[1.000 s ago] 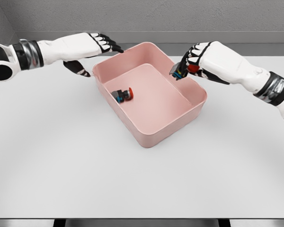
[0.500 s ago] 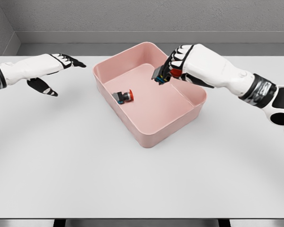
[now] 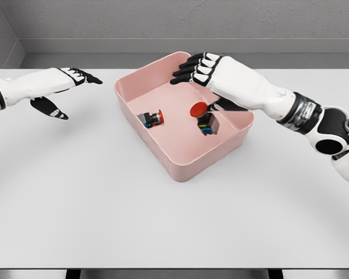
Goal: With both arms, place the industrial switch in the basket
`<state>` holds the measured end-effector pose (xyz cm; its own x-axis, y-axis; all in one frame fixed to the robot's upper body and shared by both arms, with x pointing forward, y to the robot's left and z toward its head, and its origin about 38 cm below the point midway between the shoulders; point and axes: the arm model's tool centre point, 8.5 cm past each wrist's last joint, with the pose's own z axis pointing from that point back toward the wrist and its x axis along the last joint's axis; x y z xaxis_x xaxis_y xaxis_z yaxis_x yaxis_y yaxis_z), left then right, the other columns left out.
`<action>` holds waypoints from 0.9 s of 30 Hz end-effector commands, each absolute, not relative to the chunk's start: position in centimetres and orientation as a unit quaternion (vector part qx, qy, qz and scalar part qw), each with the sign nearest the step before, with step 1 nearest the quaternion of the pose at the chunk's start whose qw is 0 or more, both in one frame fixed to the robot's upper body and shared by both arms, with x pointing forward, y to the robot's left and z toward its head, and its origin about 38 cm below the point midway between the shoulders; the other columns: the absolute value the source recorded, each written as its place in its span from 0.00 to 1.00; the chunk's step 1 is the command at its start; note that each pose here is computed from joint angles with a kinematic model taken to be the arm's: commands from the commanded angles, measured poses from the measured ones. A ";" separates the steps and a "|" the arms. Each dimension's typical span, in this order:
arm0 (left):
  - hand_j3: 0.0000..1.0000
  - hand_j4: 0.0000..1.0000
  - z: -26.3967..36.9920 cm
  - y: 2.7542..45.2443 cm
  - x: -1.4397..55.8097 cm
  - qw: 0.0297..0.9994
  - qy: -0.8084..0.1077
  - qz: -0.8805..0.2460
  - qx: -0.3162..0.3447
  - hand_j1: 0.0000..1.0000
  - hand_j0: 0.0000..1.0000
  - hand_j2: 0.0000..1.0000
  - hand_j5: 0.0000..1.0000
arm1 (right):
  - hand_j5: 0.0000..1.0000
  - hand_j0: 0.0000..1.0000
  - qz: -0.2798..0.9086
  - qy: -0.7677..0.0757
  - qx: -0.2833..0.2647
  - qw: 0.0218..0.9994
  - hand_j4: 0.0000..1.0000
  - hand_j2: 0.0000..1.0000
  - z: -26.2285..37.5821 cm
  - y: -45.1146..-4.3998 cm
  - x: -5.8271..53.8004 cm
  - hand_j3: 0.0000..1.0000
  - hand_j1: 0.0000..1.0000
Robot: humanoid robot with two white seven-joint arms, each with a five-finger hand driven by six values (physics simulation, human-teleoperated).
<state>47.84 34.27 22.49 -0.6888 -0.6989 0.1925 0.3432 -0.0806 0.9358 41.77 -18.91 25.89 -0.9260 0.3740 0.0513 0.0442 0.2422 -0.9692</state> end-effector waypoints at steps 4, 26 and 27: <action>1.00 1.00 22.6 34.4 47.9 0.365 -0.575 -0.716 0.155 1.00 1.00 1.00 1.00 | 0.86 0.86 0.594 -0.785 -0.117 0.129 0.86 0.86 26.1 -17.1 41.7 0.86 0.86; 1.00 1.00 22.3 34.3 47.8 0.366 -0.573 -0.717 0.153 1.00 1.00 1.00 1.00 | 1.00 1.00 0.603 -0.773 -0.135 0.148 1.00 1.00 26.0 -18.1 43.4 1.00 1.00; 1.00 1.00 22.3 34.3 47.8 0.366 -0.573 -0.717 0.153 1.00 1.00 1.00 1.00 | 1.00 1.00 0.602 -0.766 -0.158 0.161 1.00 1.00 26.5 -20.3 44.1 1.00 1.00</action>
<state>47.81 34.28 22.24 -0.6874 -0.6996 0.1951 0.3487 -0.0823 0.9336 43.19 -18.52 26.12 -0.9186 0.3910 0.0579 0.0392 0.2359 -0.9710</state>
